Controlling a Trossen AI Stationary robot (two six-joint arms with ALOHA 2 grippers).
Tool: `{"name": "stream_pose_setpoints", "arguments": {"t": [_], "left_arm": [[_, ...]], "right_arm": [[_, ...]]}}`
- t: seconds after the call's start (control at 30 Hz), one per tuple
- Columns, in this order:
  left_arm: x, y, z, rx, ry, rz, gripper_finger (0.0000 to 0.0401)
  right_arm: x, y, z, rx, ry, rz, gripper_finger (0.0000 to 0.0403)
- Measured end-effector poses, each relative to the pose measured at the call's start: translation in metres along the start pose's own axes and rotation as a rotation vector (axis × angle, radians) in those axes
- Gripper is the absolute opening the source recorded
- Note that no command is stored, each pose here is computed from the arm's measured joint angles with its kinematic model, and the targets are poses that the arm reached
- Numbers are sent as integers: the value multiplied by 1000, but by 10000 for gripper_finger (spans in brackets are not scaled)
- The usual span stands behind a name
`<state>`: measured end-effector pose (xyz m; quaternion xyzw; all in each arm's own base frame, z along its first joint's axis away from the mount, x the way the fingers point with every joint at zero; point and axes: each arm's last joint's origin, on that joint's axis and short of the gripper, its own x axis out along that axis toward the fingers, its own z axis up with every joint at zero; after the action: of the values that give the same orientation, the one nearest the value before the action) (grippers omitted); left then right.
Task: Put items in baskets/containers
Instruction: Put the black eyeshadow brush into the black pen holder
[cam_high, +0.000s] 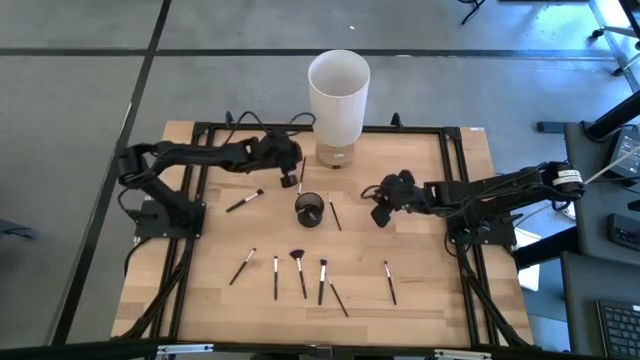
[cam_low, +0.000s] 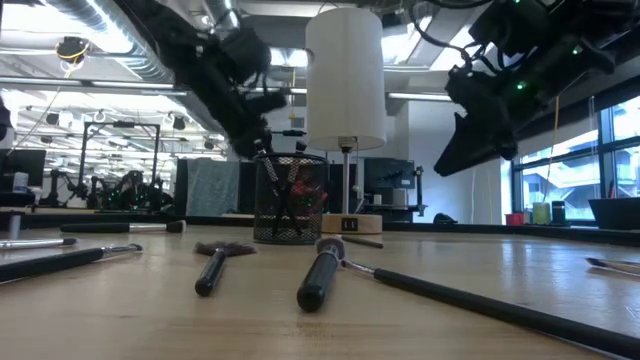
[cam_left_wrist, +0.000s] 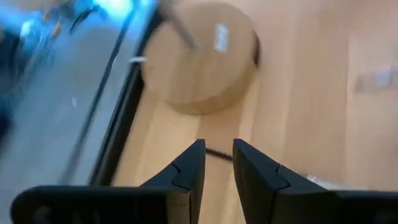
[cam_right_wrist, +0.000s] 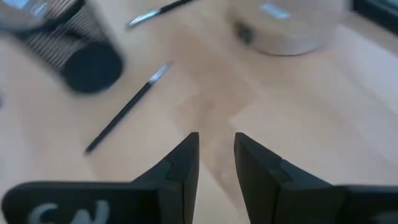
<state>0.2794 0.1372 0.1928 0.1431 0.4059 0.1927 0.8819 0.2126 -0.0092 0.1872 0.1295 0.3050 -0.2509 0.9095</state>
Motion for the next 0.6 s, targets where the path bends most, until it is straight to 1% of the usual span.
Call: {"name": "stream_pose_setpoints", "arguments": {"t": [0.07,0.13,0.23,0.33,0.4,0.5,0.6], "left_arm": [[7,-1,-4,151,26,-7,77],[12,-3,-6,270,44,-3,77],[17,-9,-10,453,76,-37,77],[20,-19,-12,629,85,-105,77],[21,-26,-12,730,66,-154,77],[22,-35,-11,808,36,-198,77],[23,-40,-10,838,27,-209,77]], "right_arm": [[0,1,-1,-55,23,50,100],[0,2,-1,-101,38,86,100],[0,3,-4,-166,67,119,100],[0,3,-5,-235,88,144,100],[0,3,-6,-275,91,160,100],[0,3,-6,-332,85,170,100],[0,3,-5,-371,81,172,100]]}}
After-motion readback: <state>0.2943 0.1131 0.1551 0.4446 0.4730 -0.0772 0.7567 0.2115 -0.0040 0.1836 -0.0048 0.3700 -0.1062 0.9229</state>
